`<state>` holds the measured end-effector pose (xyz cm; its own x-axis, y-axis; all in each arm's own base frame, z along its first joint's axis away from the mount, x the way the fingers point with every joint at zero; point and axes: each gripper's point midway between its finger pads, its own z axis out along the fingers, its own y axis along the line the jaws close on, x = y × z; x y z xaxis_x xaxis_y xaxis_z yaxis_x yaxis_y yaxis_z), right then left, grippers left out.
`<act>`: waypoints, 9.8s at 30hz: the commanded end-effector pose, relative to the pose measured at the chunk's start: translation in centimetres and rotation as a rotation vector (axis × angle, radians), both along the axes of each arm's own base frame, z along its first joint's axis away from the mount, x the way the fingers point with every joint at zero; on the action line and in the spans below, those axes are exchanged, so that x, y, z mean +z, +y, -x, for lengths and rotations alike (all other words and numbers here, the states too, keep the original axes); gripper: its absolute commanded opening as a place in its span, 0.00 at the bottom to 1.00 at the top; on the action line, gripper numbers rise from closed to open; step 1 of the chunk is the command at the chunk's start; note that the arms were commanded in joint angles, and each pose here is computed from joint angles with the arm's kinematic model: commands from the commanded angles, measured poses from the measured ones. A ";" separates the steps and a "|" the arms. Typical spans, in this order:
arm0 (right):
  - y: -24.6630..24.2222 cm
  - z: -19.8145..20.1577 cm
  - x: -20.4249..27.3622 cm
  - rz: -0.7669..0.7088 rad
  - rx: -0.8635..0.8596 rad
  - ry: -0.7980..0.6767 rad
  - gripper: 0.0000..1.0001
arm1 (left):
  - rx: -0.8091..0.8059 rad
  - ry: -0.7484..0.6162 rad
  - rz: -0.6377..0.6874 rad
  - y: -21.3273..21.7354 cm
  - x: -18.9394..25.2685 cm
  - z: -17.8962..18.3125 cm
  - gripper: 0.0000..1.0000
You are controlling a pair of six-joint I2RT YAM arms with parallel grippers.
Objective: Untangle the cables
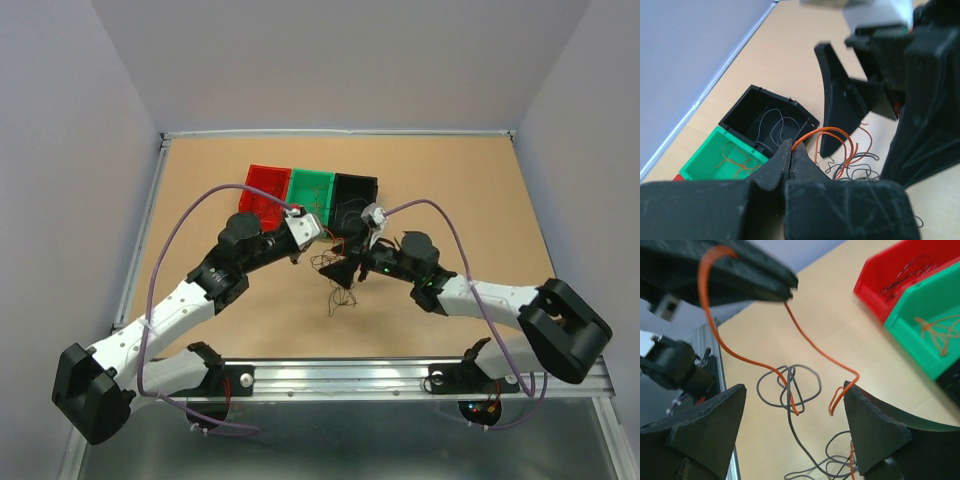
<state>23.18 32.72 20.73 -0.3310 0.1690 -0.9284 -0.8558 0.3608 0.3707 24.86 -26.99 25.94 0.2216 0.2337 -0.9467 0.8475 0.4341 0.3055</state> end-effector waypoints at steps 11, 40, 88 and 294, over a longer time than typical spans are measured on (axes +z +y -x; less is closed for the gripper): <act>6.5 -2.7 -7.4 0.092 0.010 0.208 0.13 | 0.273 -0.453 0.608 12.2 41.1 7.1 0.00; -11.4 -4.8 4.3 -0.235 -0.775 0.016 0.69 | 0.501 -0.203 0.220 7.3 10.0 -9.1 0.00; -12.9 -4.2 6.1 -0.249 -0.803 -0.024 0.68 | 0.588 0.006 0.100 7.9 4.9 -21.9 0.00; -20.8 -2.4 10.0 -0.318 -1.098 -0.056 0.01 | 0.382 0.230 -0.011 -2.8 -5.7 -19.1 0.00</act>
